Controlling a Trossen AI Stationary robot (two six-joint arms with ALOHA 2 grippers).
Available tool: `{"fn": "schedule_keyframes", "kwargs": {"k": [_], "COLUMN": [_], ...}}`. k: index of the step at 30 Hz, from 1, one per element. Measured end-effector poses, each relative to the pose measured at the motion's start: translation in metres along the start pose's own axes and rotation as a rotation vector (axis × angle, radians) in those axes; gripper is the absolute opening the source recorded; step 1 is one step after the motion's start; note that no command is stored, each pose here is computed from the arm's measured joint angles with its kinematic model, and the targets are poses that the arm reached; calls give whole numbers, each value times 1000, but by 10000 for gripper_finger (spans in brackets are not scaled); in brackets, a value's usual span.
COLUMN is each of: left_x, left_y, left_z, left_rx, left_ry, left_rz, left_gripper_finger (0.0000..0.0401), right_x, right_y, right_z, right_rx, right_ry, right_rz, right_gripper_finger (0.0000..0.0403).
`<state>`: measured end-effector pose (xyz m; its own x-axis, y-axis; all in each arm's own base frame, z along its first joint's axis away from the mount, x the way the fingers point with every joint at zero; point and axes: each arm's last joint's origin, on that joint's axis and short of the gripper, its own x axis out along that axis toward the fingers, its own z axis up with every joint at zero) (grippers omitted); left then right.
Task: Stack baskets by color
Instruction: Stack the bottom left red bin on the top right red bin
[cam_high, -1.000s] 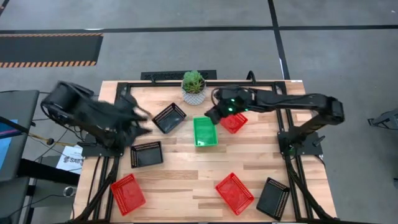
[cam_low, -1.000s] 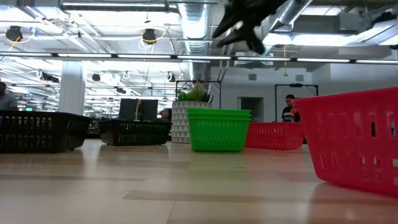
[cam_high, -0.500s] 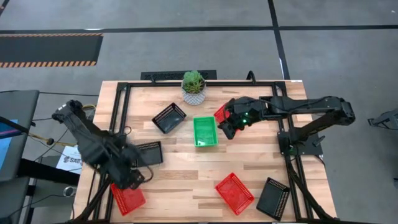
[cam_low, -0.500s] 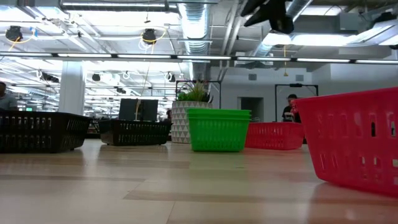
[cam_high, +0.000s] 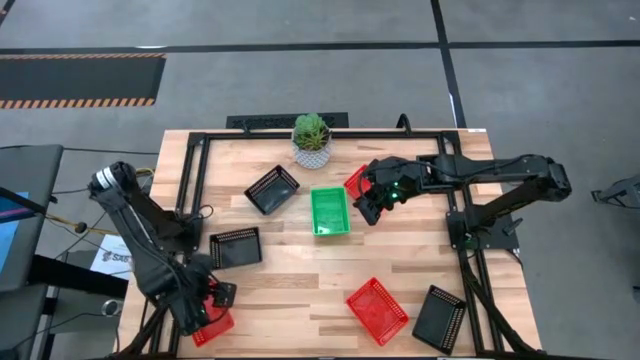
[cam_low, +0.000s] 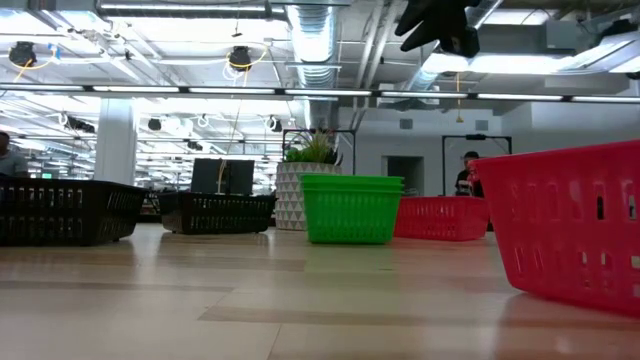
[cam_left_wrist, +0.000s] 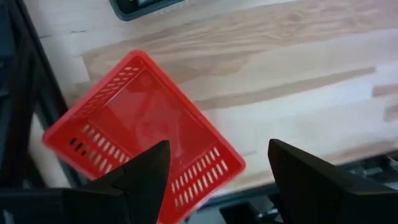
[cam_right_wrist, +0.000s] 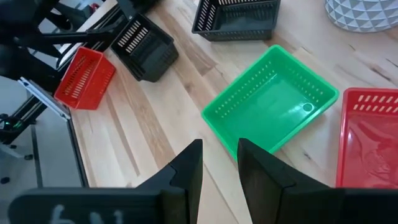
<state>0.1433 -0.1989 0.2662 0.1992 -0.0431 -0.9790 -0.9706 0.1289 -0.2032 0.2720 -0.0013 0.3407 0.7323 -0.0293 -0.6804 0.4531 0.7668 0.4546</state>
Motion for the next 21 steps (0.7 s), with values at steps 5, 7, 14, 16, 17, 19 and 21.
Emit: {"fn": "schedule_keyframes", "kwargs": {"k": [5, 7, 14, 16, 17, 19, 21], "left_x": [27, 36, 61, 68, 71, 77, 82], "left_y": [-8, -10, -14, -16, -18, -20, -22], "left_z": [-7, -11, -22, -25, -25, -27, -28], "left_rx": [-5, -1, 0, -2, -7, -12, -7], "left_ry": [-48, -62, -54, -55, -57, -60, -65], "left_rz": [38, 65, 151, 150, 150, 154, 156], "left_gripper_finger": [258, 258, 258, 258, 257, 251, 237], "right_x": [0, 0, 0, 0, 0, 0, 0], "right_y": [-1, -1, 0, 0, 0, 0, 0], "right_z": [-1, -1, -2, -2, -2, -2, -2], "right_rx": [-1, -1, -2, -2, -2, -2, -2], "right_ry": [8, 8, 14, 14, 14, 14, 14], "right_rz": [-6, -6, -8, -9, -8, -9, -9], "right_gripper_finger": [123, 123, 123, 123, 123, 123, 123]}}
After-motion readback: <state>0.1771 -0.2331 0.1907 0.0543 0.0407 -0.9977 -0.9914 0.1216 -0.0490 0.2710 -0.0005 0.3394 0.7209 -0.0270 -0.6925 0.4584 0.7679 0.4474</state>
